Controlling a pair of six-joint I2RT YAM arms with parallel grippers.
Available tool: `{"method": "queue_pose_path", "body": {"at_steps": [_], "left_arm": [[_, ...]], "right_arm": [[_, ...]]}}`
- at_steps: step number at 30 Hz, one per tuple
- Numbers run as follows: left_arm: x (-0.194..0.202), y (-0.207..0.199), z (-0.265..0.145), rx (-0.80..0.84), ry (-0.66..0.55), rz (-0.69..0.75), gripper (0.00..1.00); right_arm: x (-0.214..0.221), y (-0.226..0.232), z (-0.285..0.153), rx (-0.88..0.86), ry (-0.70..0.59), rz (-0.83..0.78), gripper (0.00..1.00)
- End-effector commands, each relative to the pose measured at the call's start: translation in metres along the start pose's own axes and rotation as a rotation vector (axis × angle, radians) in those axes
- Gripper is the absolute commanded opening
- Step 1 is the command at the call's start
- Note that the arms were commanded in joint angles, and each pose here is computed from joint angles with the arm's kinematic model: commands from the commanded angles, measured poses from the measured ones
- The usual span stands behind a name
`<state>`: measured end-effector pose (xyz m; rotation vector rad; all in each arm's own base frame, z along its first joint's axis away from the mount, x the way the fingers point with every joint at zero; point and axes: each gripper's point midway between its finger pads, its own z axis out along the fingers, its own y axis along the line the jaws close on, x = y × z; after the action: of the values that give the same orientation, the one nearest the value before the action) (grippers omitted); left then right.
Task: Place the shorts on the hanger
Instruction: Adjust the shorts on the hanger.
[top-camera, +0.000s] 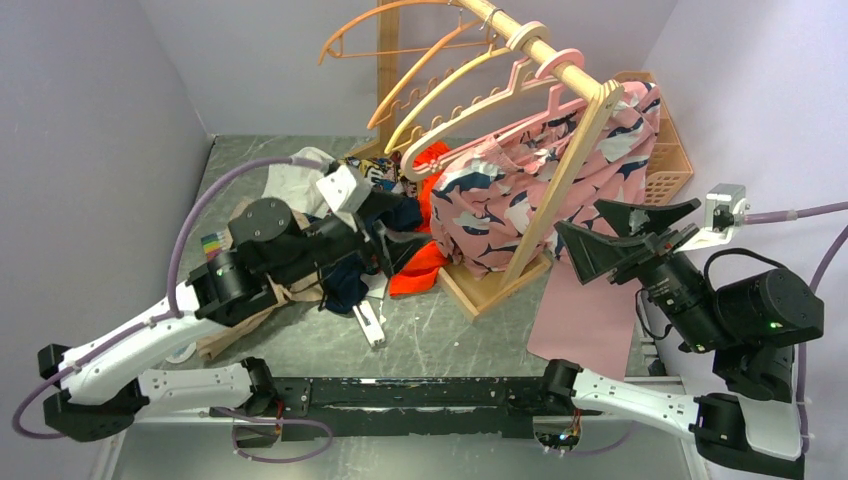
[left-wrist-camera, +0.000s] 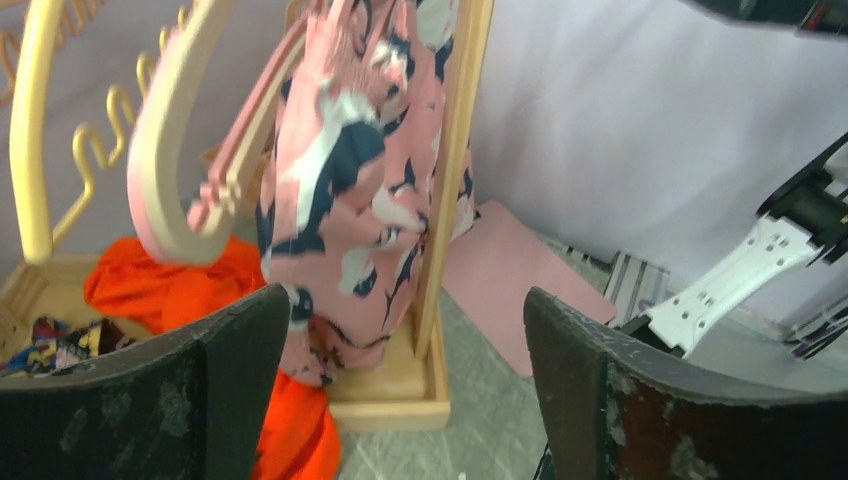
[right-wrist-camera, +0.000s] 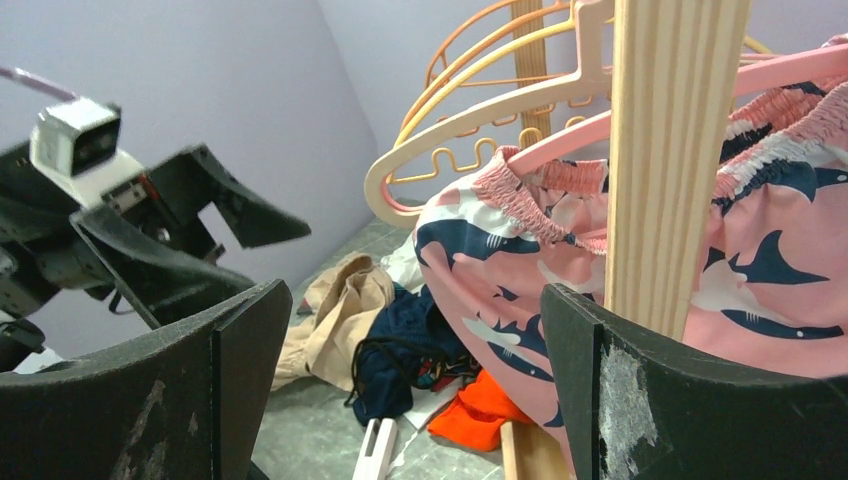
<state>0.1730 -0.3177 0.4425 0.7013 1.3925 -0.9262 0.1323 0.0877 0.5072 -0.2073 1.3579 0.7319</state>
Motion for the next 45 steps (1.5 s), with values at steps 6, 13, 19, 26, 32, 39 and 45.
{"method": "queue_pose_path", "body": {"at_steps": [6, 13, 19, 26, 32, 39, 45], "left_arm": [[0.131, 0.013, 0.043, -0.099, 0.206, -0.196, 0.67], [0.188, 0.017, 0.092, -0.191, 0.154, -0.382, 0.82], [0.206, 0.043, 0.114, -0.337, 0.092, -0.392, 0.82], [0.207, 0.056, 0.128, -0.386, -0.019, -0.404, 0.78], [0.205, 0.057, 0.137, -0.360, -0.080, -0.373, 0.54], [0.193, 0.043, 0.134, -0.322, -0.076, -0.331, 0.07], [0.163, 0.016, 0.110, -0.350, 0.007, -0.325, 0.07]], "right_arm": [[0.015, 0.000, 0.008, 0.014, 0.013, 0.001, 1.00], [0.015, 0.006, 0.008, -0.016, 0.004, 0.032, 1.00], [0.013, 0.008, 0.003, -0.035, 0.001, 0.041, 1.00], [0.010, 0.004, -0.003, -0.036, -0.012, 0.029, 1.00], [0.006, 0.004, -0.007, -0.046, -0.017, 0.020, 1.00], [0.001, 0.000, -0.014, -0.041, -0.032, 0.032, 1.00], [0.001, -0.001, -0.015, -0.044, -0.040, 0.037, 1.00]]}}
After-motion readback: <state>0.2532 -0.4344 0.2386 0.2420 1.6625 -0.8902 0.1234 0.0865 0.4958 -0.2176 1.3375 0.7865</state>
